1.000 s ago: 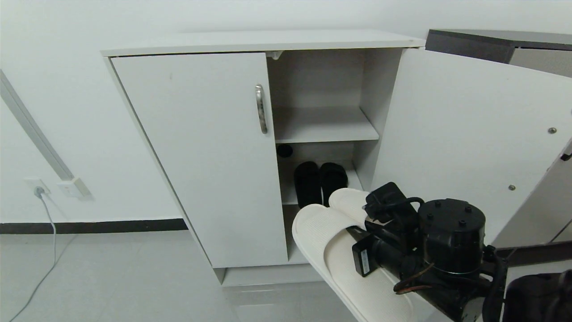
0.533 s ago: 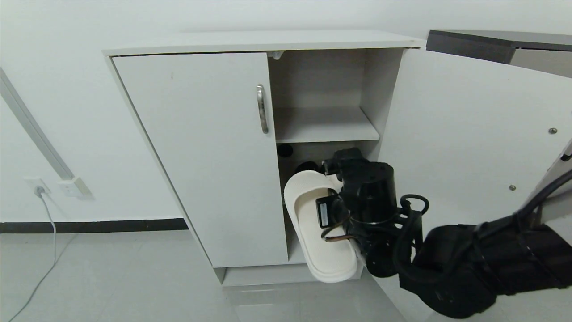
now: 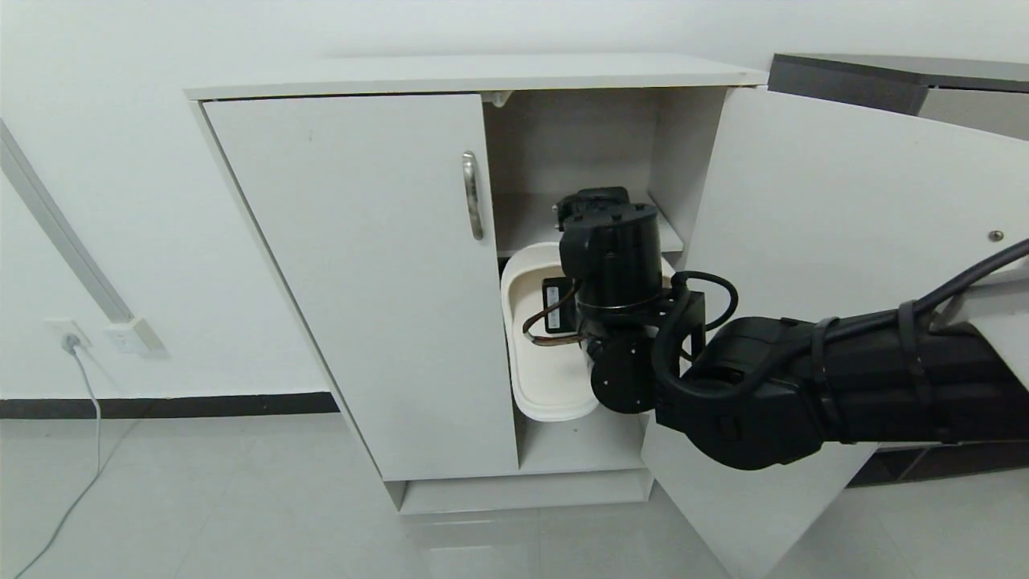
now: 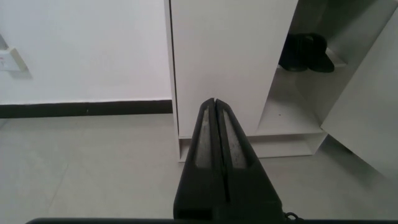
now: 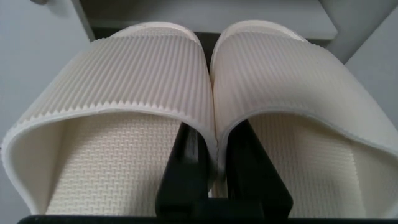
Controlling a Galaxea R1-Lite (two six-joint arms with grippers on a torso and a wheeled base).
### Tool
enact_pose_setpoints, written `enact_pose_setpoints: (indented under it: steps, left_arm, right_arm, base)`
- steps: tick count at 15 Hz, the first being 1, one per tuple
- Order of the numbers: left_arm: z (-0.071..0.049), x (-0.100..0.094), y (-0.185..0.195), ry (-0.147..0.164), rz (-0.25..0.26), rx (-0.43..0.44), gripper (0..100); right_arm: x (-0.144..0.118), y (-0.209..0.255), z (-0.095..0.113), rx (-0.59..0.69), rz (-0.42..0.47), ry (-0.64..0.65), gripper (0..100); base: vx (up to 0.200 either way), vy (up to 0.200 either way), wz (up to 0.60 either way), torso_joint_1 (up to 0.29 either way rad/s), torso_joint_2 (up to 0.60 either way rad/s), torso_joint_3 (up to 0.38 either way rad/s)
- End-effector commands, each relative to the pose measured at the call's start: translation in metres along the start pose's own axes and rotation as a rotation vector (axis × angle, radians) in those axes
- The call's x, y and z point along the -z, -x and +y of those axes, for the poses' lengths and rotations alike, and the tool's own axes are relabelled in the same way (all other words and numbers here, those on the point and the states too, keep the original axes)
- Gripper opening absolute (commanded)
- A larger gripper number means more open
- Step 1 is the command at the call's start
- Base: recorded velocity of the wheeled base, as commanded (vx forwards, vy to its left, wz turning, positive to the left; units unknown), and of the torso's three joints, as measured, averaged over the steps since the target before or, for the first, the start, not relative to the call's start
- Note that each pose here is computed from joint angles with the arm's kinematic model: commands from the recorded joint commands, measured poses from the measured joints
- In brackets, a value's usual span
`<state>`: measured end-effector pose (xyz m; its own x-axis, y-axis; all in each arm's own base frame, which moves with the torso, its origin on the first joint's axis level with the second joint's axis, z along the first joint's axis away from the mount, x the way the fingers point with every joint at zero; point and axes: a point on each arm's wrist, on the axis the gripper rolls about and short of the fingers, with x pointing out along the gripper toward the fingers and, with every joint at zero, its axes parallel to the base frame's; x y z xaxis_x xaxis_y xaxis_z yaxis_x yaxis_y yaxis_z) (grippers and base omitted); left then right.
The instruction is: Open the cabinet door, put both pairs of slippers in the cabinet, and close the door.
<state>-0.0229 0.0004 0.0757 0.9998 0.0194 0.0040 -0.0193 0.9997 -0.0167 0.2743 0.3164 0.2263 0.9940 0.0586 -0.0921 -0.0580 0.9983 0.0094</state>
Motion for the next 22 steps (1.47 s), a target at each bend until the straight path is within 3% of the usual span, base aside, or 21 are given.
enact_pose_setpoints:
  steps: [1,5,19,22]
  left_arm:
    - [0.0,-0.0001,-0.0001,0.0,0.001,-0.001,0]
    - [0.0,-0.0001,-0.0001,0.0,0.001,-0.001,0]
    - [0.0,-0.0001,-0.0001,0.0,0.001,-0.001,0]
    - [0.0,-0.0001,-0.0001,0.0,0.001,-0.001,0]
  right_arm:
    - [-0.0012,-0.0031,-0.0015,0.008,-0.003,-0.003,0]
    - [-0.0018,-0.0045,-0.0028,0.013,-0.004,-0.004,0]
    - [-0.0014,-0.0048,-0.0024,0.006,-0.004,0.005,0]
    - [0.0008,-0.0059,-0.0013,0.007,0.0,0.011,0]
  base:
    - [0.0,0.0,0.0,0.0,0.0,0.0]
    - [0.0,0.0,0.0,0.0,0.0,0.0]
    - [0.2,0.0,0.0,0.002,0.0,0.001]
    - [0.0,0.0,0.0,0.0,0.0,0.0]
